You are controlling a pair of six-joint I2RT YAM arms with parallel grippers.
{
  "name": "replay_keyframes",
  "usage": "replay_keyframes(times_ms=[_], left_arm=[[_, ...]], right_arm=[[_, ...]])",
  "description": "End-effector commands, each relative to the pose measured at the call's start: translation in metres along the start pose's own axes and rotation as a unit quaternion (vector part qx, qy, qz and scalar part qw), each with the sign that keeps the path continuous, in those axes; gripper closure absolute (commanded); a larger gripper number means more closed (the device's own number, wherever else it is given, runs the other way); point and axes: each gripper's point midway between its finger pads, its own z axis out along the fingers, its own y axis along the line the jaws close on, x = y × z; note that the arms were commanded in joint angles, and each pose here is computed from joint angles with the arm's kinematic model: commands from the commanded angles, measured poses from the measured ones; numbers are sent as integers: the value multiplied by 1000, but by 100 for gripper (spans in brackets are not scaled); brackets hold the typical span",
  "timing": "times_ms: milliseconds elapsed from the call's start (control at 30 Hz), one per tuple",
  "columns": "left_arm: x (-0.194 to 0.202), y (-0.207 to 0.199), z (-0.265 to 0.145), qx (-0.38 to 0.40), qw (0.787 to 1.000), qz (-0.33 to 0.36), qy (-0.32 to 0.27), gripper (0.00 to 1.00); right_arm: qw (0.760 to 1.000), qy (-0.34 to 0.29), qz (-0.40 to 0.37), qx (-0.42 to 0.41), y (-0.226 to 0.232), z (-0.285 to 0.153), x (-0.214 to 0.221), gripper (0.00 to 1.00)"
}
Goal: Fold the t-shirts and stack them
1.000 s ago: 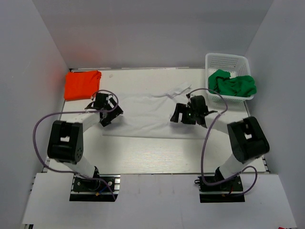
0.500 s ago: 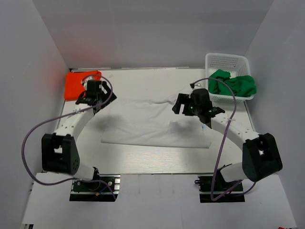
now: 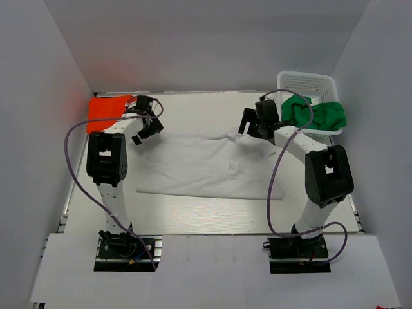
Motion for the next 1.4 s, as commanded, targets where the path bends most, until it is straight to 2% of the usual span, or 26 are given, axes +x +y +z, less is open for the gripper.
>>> replay_keyframes(times_ms=[0, 167, 233, 367, 400, 467, 500, 533, 900, 1000, 1100, 1133, 1233, 1267, 1300, 1367], left_arm=[[-20, 0, 3, -18, 1000, -11, -14, 2], [-16, -7, 23, -19, 1000, -13, -2, 12], [-21, -10, 21, -15, 1000, -15, -7, 19], [-6, -7, 32, -17, 1000, -10, 13, 50], [0, -7, 33, -14, 1000, -9, 22, 66], [7, -4, 33, -17, 999, -6, 33, 81], [18, 4, 37, -26, 999, -2, 45, 96], [21, 3, 38, -22, 999, -3, 47, 100], [11, 2, 32, -14, 1000, -3, 22, 100], [13, 4, 32, -17, 1000, -2, 26, 100], [13, 4, 32, -17, 1000, -2, 26, 100], [12, 5, 32, -21, 1000, -2, 23, 100], [5, 3, 28, -19, 1000, -4, 13, 100], [6, 6, 28, -27, 1000, -3, 14, 100], [2, 4, 27, -24, 1000, -4, 10, 100], [-2, 5, 24, -26, 1000, -5, 3, 100]], right_arm=[[1000, -4, 7, 4, -1, 11, -12, 10], [1000, 3, 9, 30, -12, 32, -13, 10], [999, 3, 14, 36, -14, 42, -16, 10], [999, -2, 25, 30, -10, 62, -21, 10], [999, -13, 30, 29, -9, 63, -29, 10], [999, -22, 39, 32, -7, 74, -39, 10], [998, -18, 41, 37, -9, 80, -37, 10], [998, -15, 46, 40, -11, 87, -34, 10], [996, -16, 68, 46, -8, 120, -44, 10], [997, -24, 68, 34, -2, 125, -49, 16], [997, -23, 68, 35, -2, 129, -52, 32], [997, -23, 68, 33, 0, 130, -52, 45], [997, -26, 72, 32, 0, 128, -55, 72], [996, -26, 73, 34, 0, 128, -55, 92], [996, -25, 72, 35, 0, 128, -54, 100], [997, -23, 66, 33, 1, 123, -56, 100]])
